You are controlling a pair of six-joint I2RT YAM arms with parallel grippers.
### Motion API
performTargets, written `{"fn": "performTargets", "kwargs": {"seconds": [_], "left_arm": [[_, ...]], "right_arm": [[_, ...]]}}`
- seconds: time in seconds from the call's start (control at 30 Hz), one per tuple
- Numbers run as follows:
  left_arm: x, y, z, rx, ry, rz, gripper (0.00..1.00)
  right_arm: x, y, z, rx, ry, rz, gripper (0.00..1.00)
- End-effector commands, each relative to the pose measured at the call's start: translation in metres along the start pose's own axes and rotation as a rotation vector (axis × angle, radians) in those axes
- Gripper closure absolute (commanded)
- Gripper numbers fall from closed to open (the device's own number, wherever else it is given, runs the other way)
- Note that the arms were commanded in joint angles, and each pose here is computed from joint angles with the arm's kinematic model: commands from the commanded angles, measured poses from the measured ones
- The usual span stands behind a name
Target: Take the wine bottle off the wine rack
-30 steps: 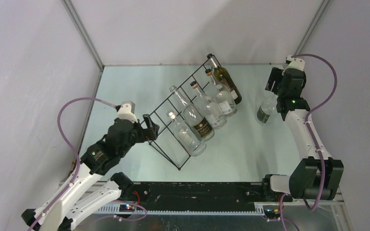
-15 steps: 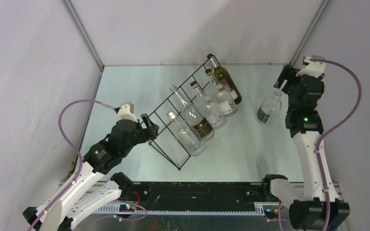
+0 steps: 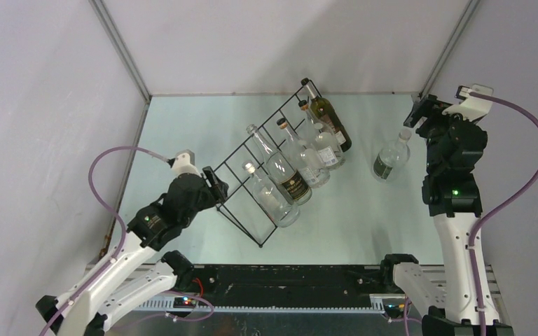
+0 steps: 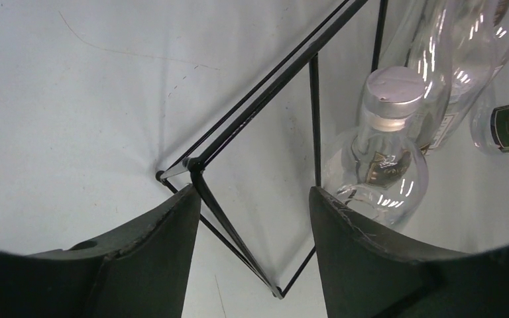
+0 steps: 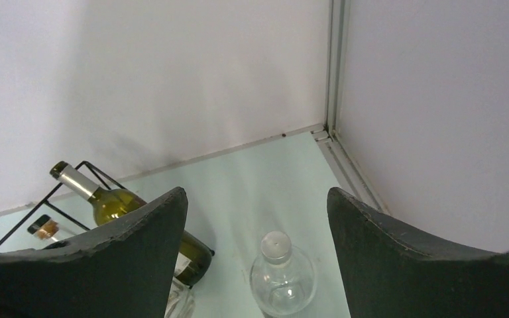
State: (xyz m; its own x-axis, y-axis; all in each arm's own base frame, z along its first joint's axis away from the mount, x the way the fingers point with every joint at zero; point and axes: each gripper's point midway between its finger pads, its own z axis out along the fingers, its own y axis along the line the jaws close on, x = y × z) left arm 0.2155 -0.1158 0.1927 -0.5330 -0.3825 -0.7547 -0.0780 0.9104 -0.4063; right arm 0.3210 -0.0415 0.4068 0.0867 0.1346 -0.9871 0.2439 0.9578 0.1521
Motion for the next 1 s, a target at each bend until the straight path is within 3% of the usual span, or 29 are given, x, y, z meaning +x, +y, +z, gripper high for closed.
{"fn": "performTargets", "kwargs": {"seconds": [0.0, 0.4, 0.97], "left_arm": [[-0.001, -0.003, 0.008, -0.004, -0.026, -0.035, 0.35], [-0.017, 0.004, 0.027, -0.067, -0.044, -0.019, 0.43], [-0.073, 0.018, 0.056, -0.137, -0.109, -0.021, 0.39]], "right_arm": [[-0.032, 0.013, -0.014, -0.044, -0.062, 0.049, 0.21], [-0.027, 0.042, -0.036, -0.134, -0.033, 0.033, 0.22], [-0.014, 0.067, -0.069, -0.249, 0.037, 0.061, 0.22]]}}
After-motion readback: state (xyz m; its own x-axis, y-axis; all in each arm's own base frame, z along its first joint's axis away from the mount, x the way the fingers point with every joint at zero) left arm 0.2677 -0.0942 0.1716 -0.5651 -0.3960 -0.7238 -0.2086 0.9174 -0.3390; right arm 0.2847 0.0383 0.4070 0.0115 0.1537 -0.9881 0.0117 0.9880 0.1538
